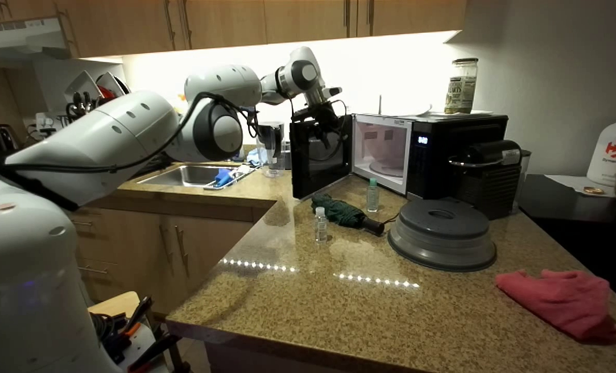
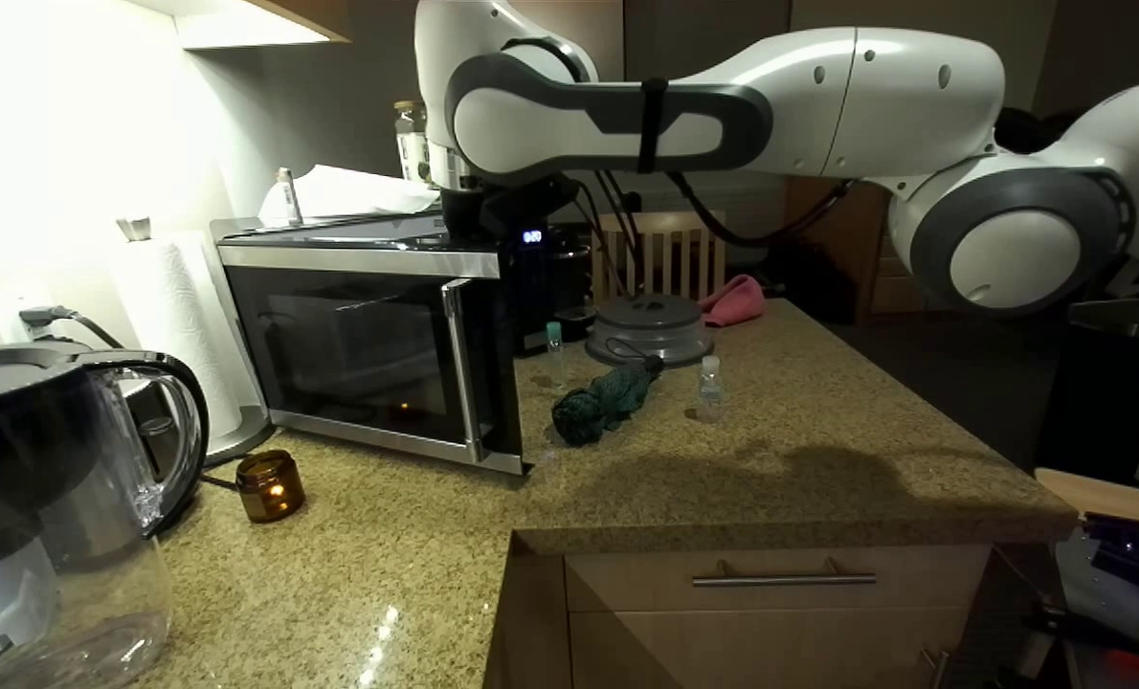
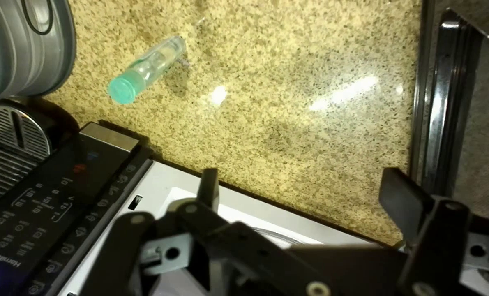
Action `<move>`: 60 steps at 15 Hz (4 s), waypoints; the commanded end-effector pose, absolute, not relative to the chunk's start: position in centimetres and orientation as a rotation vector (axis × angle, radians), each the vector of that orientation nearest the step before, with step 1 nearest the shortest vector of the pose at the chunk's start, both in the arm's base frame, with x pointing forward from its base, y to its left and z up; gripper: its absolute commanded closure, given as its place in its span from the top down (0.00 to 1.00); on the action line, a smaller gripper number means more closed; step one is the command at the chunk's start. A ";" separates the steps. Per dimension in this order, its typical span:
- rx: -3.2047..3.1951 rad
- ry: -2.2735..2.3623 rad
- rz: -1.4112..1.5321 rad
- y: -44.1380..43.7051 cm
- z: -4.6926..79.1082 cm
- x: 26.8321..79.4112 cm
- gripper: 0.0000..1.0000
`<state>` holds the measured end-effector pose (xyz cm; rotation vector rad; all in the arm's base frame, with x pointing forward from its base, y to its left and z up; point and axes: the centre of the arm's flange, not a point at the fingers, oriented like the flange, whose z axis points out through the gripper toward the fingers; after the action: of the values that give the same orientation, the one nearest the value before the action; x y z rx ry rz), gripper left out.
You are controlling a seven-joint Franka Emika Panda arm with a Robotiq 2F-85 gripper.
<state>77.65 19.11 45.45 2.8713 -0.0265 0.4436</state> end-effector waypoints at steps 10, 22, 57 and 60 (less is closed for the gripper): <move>2.881 0.193 0.446 22.9 45.1 77.0 1.00; 2.917 0.187 0.441 23.8 45.6 77.2 1.00; 2.877 -0.990 0.305 11.3 57.8 69.8 1.00; 2.830 -1.096 0.329 14.3 57.6 69.1 1.00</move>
<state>71.61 12.61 58.92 2.8800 -0.9843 0.2855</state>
